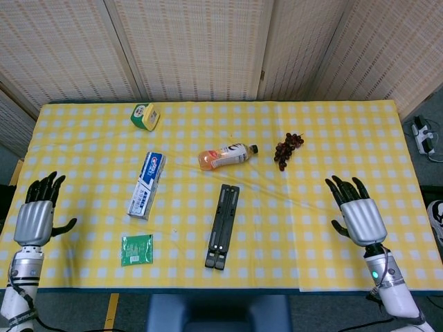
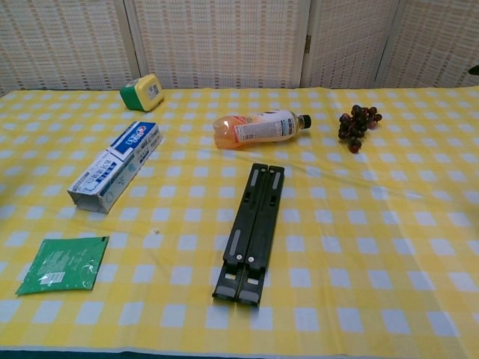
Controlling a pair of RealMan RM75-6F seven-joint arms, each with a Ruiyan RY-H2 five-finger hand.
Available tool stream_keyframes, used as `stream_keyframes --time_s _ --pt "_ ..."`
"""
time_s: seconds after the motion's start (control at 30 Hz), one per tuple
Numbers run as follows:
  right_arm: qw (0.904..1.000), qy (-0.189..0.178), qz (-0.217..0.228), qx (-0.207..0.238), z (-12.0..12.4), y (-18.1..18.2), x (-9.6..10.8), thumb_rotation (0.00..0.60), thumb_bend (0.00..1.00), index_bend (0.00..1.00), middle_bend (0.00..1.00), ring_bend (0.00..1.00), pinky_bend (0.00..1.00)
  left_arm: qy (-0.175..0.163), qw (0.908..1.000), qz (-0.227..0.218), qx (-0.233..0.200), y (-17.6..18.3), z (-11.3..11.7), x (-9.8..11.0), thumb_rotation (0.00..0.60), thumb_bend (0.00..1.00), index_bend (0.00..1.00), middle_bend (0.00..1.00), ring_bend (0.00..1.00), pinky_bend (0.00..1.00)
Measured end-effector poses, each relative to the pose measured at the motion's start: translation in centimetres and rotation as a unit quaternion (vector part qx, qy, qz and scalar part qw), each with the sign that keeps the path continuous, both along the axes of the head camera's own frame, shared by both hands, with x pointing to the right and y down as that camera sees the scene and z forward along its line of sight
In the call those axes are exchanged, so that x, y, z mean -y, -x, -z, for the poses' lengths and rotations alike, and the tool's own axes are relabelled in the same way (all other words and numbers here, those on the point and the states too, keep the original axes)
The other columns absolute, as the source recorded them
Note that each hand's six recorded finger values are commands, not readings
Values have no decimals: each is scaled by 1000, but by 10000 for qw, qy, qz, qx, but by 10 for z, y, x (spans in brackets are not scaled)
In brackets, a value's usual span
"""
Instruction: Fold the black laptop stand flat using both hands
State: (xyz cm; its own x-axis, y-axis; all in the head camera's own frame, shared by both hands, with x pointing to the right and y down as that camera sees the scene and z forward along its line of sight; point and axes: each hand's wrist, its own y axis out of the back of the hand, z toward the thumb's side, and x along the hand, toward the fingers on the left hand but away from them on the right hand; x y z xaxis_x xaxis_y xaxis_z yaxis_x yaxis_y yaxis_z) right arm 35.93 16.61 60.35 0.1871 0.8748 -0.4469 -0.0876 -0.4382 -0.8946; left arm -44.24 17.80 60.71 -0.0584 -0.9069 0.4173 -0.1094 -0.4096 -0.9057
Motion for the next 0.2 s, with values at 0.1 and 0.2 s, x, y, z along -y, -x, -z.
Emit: stream_keyframes --time_s 0.1,0.2 --pt "9997 1 -244 89 3 -16 -8 600 261 34 113 165 85 -111 9999 59 91 8 12 -17 600 241 60 0 0 0" --pt "9985 -22 -484 241 7 -30 -16 600 261 34 114 165 85 -179 9996 135 154 16 22 -35 600 242 59 0 0 0"
